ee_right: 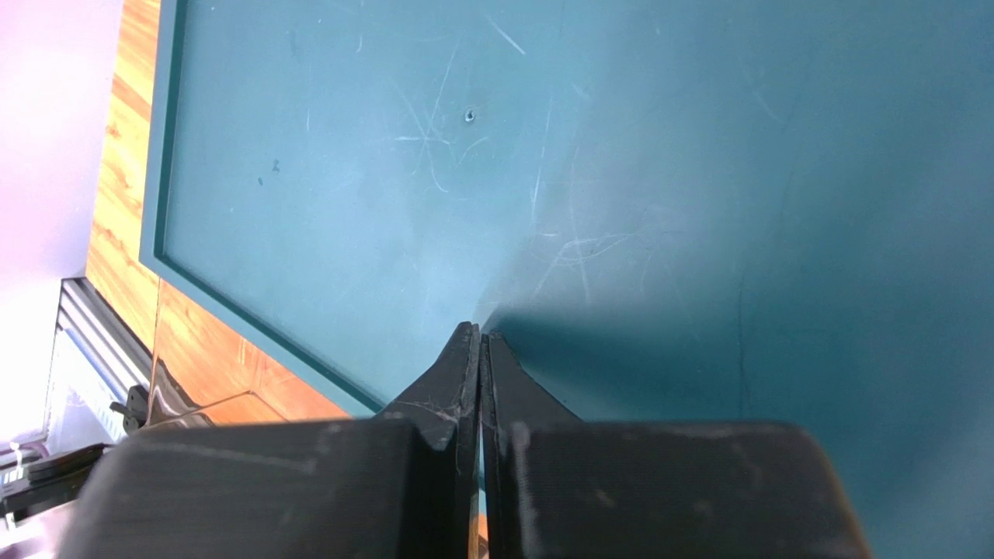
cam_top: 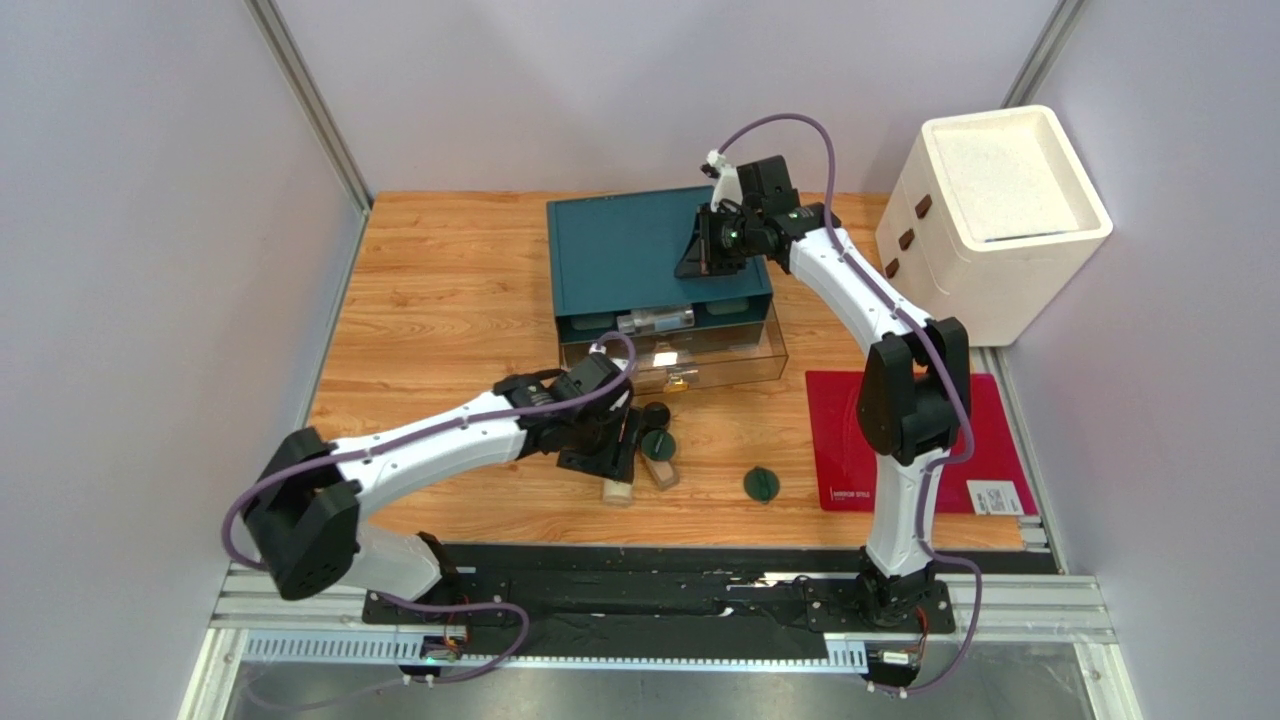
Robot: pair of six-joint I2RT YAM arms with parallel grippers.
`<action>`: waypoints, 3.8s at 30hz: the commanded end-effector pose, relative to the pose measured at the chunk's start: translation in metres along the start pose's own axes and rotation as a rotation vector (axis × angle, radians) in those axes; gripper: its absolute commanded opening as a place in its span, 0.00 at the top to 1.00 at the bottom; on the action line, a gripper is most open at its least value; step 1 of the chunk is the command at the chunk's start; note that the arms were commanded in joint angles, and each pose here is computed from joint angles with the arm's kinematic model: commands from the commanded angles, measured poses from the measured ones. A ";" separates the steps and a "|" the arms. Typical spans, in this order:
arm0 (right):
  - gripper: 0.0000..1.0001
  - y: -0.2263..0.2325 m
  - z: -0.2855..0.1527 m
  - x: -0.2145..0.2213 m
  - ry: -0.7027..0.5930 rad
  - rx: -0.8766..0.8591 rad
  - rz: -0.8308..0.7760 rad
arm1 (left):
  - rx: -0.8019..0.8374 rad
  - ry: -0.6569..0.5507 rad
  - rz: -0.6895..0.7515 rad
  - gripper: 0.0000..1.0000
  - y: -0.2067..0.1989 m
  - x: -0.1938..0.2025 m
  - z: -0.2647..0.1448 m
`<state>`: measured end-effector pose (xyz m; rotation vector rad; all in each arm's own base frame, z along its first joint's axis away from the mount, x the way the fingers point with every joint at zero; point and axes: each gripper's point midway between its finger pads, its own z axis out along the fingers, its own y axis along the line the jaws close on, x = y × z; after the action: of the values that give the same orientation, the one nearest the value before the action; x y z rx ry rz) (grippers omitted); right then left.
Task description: Organize the makeup
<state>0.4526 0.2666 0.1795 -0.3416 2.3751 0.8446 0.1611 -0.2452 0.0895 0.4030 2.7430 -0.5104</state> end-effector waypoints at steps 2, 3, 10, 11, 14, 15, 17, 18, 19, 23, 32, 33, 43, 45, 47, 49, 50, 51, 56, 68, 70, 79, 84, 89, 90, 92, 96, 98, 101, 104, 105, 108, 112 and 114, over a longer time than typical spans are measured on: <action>1.00 -0.019 0.011 0.058 0.175 0.049 0.069 | -0.111 -0.056 -0.014 0.34 -0.003 -0.019 0.029; 1.00 -0.020 0.011 0.059 0.176 0.051 0.067 | -0.143 -0.045 -0.010 0.34 -0.001 -0.017 0.031; 1.00 -0.021 0.007 0.059 0.168 0.058 0.059 | -0.332 -0.011 0.023 0.35 0.007 -0.010 0.054; 1.00 -0.022 0.007 0.058 0.167 0.060 0.062 | -0.343 -0.009 0.025 0.35 0.007 -0.008 0.057; 1.00 -0.020 0.006 0.057 0.164 0.053 0.060 | -0.387 0.008 0.028 0.37 0.010 0.000 0.064; 1.00 -0.019 0.007 0.057 0.164 0.050 0.059 | -0.421 0.013 0.031 0.37 0.016 0.004 0.065; 1.00 -0.020 0.008 0.056 0.165 0.052 0.061 | -0.452 0.011 0.020 0.38 0.019 0.007 0.064; 1.00 -0.019 0.007 0.054 0.160 0.047 0.061 | -0.479 -0.004 0.025 0.37 0.024 0.006 0.058; 1.00 -0.019 0.008 0.054 0.160 0.048 0.060 | -0.482 -0.018 0.025 0.37 0.024 0.005 0.055; 1.00 -0.019 0.009 0.054 0.164 0.043 0.057 | -0.457 -0.095 0.018 0.33 0.021 -0.007 0.036; 1.00 -0.022 0.010 0.066 0.198 0.038 0.063 | -0.379 -0.307 0.015 0.29 0.003 -0.050 -0.032; 1.00 -0.022 0.010 0.066 0.197 0.038 0.062 | -0.363 -0.323 0.008 0.29 0.000 -0.053 -0.039; 0.92 -0.020 0.015 0.071 0.216 0.010 0.074 | -0.307 -0.270 -0.007 0.06 -0.002 -0.017 -0.025; 0.90 -0.022 0.017 0.071 0.219 0.012 0.075 | -0.303 -0.242 -0.031 0.04 0.000 -0.005 -0.013; 0.90 -0.023 0.017 0.071 0.218 0.012 0.078 | -0.308 -0.211 -0.048 0.03 0.003 0.005 0.001; 0.90 -0.025 0.018 0.071 0.220 0.015 0.079 | -0.299 -0.195 -0.069 0.04 0.002 0.010 0.013; 0.90 -0.026 0.018 0.071 0.220 0.016 0.082 | -0.291 -0.194 -0.071 0.04 0.000 0.011 0.017; 0.90 -0.026 0.018 0.071 0.219 0.016 0.083 | -0.269 -0.210 -0.080 0.04 -0.005 0.008 0.022; 0.91 -0.027 0.019 0.073 0.226 0.014 0.088 | -0.263 -0.189 -0.050 0.04 -0.013 0.006 0.043; 0.91 -0.027 0.021 0.073 0.229 -0.001 0.096 | -0.342 -0.058 -0.039 0.43 -0.006 0.028 0.081; 0.91 -0.025 0.021 0.074 0.231 -0.007 0.099 | -0.368 -0.031 -0.038 0.68 0.001 0.036 0.083; 0.91 -0.024 0.021 0.077 0.241 -0.017 0.107 | -0.408 -0.038 -0.059 1.00 0.021 0.051 0.055; 0.92 -0.025 0.021 0.078 0.248 -0.018 0.108 | -0.415 -0.061 -0.080 1.00 0.030 0.053 0.026; 0.92 -0.025 0.021 0.079 0.254 -0.016 0.107 | -0.380 -0.113 0.036 1.00 0.022 0.040 -0.012; 0.91 -0.025 0.021 0.079 0.255 -0.018 0.108 | -0.349 -0.135 0.057 1.00 0.015 0.033 -0.022; 0.91 -0.026 0.022 0.081 0.261 -0.016 0.116 | -0.338 -0.134 0.133 1.00 0.012 0.029 -0.032; 0.91 -0.026 0.022 0.081 0.262 -0.014 0.118 | -0.321 -0.202 0.266 1.00 0.006 0.010 -0.061; 0.92 -0.026 0.022 0.080 0.260 -0.012 0.120 | -0.330 -0.270 0.301 1.00 0.005 -0.007 -0.076; 0.91 -0.027 0.022 0.080 0.262 -0.011 0.122 | -0.371 -0.352 0.395 1.00 0.002 -0.034 -0.096; 0.92 -0.027 0.025 0.082 0.266 -0.011 0.135 | -0.413 -0.383 0.547 1.00 -0.006 -0.056 -0.103; 0.92 -0.028 0.026 0.083 0.269 -0.010 0.142 | -0.438 -0.389 0.589 1.00 -0.005 -0.062 -0.106; 0.92 -0.027 0.029 0.084 0.274 -0.020 0.147 | -0.446 -0.405 0.660 1.00 -0.014 -0.073 -0.105; 0.92 -0.028 0.028 0.084 0.275 -0.021 0.146 | -0.342 -0.420 0.730 1.00 -0.036 -0.078 -0.103; 0.92 -0.027 0.029 0.084 0.276 -0.021 0.144 | -0.238 -0.404 0.765 1.00 -0.051 -0.072 -0.102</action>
<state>0.4347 0.2808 0.1745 -0.3902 2.3844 1.0772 0.1759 -0.2357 0.1821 1.0107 2.1762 0.1097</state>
